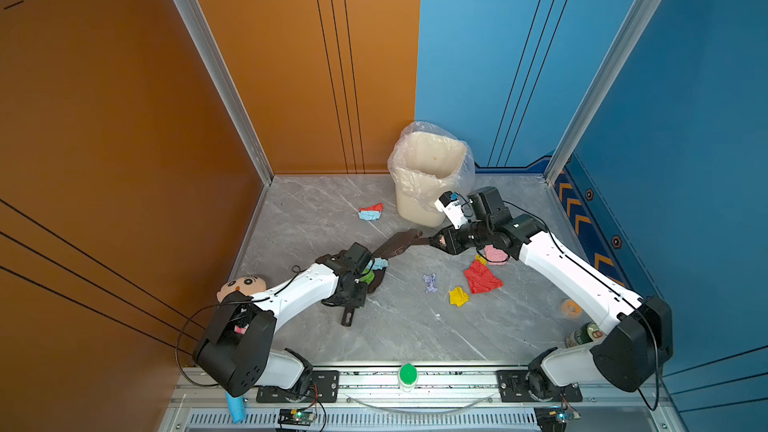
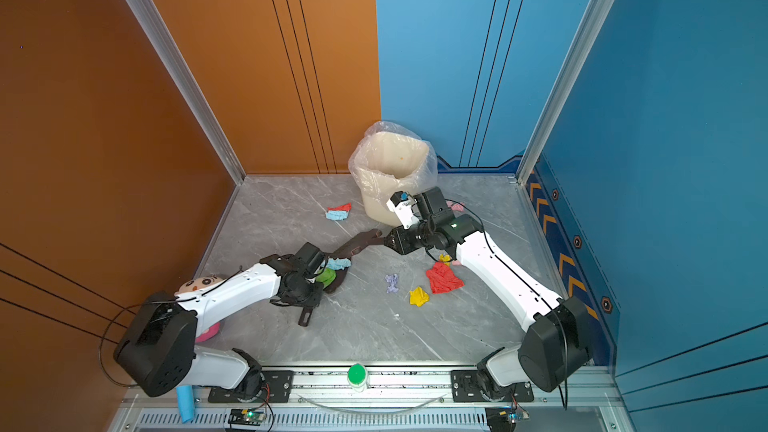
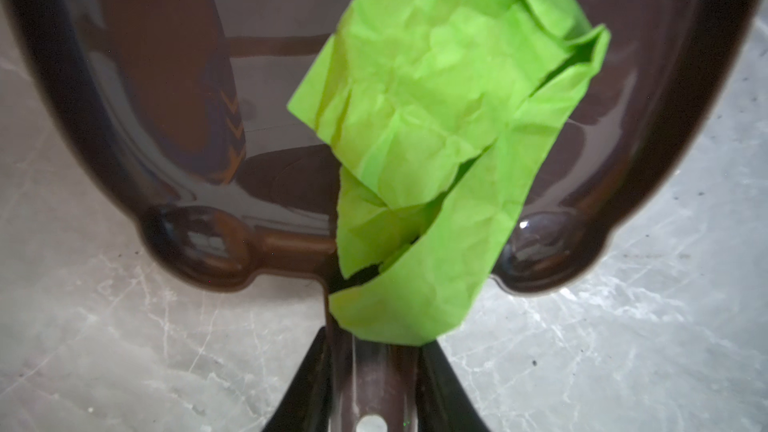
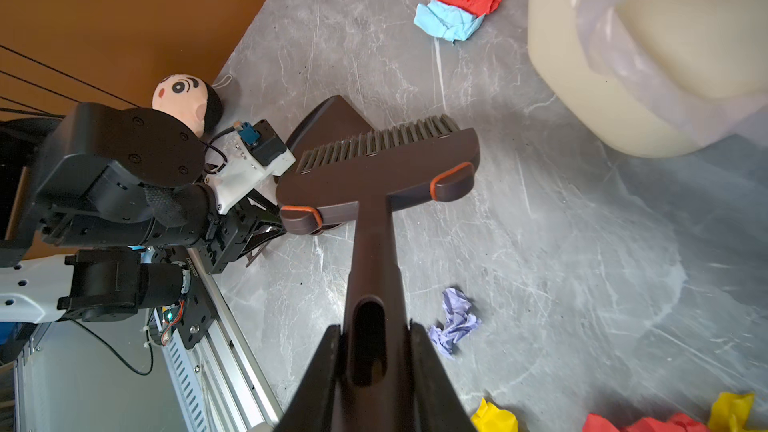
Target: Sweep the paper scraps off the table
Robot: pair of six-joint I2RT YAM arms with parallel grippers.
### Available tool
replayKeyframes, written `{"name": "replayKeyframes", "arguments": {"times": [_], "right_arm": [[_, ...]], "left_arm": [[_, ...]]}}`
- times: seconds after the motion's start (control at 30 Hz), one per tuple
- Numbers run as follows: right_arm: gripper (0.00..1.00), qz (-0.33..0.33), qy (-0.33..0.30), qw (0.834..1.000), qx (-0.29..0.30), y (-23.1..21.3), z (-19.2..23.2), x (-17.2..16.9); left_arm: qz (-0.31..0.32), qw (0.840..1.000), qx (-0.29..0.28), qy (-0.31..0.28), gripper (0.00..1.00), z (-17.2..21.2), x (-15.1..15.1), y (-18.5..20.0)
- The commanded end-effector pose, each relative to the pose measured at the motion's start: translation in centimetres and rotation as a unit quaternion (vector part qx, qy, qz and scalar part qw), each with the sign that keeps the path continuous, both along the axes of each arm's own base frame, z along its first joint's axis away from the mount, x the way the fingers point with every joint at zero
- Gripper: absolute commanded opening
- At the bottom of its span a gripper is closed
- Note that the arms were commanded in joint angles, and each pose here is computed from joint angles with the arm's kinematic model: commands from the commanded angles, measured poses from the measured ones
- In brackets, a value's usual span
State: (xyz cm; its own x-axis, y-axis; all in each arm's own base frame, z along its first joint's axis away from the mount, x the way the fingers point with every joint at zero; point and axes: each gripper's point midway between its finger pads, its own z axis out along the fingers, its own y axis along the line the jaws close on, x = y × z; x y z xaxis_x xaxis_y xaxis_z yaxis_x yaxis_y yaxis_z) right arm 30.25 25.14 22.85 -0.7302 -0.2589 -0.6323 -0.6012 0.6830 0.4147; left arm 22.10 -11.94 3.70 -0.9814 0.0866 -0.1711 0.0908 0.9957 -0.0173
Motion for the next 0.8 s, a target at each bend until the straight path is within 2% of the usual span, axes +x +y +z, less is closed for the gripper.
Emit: {"name": "replayKeyframes", "arguments": {"times": [0.0,0.43,0.77], "right_arm": [[0.0,-0.016,-0.011,1.0,0.014,-1.2,1.1,-0.2],[0.0,-0.104,-0.025,0.994,0.005,-8.7,2.4,-2.0],[0.0,-0.138,-0.019,0.99,0.009,-10.9,1.6,-2.9]], "left_arm": [[-0.002,1.0,-0.01,-0.011,0.0,0.5,0.7,-0.2],[-0.012,0.998,-0.043,-0.049,0.0,4.8,4.1,-1.2],[-0.026,0.996,-0.045,-0.069,0.0,9.1,6.9,-1.4]]}}
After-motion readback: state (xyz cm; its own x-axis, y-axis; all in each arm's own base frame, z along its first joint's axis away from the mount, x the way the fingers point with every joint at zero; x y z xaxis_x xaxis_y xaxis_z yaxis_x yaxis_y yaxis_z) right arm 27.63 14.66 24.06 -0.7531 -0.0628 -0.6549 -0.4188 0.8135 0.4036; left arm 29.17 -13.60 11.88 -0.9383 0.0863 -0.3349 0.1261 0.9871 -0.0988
